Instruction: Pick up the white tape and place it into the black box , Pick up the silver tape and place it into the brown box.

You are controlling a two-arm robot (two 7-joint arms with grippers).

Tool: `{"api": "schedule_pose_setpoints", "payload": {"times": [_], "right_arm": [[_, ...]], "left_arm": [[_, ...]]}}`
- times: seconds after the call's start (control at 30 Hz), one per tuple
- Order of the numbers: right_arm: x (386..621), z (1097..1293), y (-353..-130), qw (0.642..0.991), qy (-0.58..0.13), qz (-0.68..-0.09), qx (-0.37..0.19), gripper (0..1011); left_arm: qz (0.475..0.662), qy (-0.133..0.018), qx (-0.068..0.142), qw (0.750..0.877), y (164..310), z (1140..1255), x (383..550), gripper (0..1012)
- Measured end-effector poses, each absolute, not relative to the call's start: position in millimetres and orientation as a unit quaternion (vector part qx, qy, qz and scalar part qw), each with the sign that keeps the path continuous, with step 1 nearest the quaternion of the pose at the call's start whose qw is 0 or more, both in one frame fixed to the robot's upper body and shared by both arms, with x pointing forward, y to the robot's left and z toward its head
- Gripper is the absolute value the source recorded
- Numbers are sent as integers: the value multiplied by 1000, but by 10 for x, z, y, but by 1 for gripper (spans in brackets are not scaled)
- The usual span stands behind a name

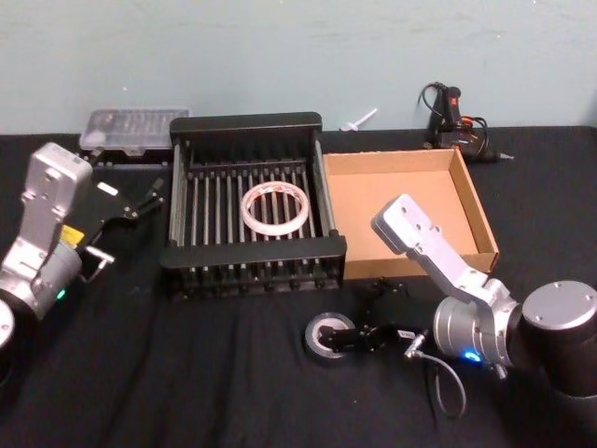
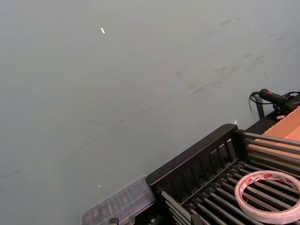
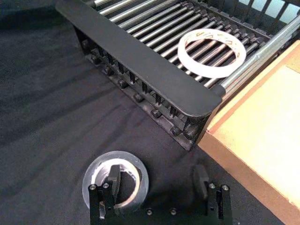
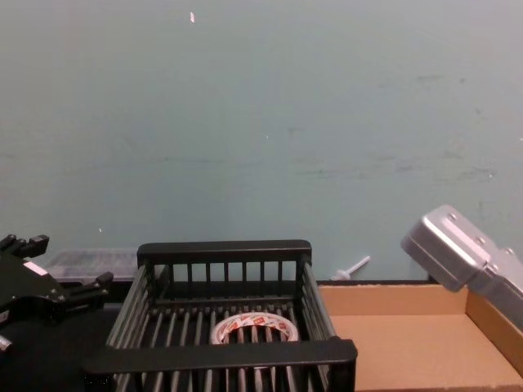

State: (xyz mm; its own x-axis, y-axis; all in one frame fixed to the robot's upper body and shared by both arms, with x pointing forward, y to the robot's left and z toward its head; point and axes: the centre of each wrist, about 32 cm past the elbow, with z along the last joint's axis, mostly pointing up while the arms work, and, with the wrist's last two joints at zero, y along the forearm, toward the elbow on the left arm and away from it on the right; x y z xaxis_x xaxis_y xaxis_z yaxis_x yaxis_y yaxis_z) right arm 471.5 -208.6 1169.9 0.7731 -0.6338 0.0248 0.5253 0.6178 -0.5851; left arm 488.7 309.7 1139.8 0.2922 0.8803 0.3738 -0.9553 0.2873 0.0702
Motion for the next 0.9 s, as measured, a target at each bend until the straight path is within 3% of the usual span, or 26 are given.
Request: {"api": "schedule_pose_setpoints", "payload": {"times": [0.43,0.73,0.9], "right_arm": [[4713,11700,-2088,895,92,-324,-293,969],[4714,11702,-2090,895,92,-325,-292,732],[4714,11702,-2090,895,92,-325,-291,531]], "left_arm": [[580,-132,142,791,3097,11398,4886,1001],[580,-132,141,791,3097,11398,4886,1001],[580,-132,142,791,3097,11398,4886,1001]]}}
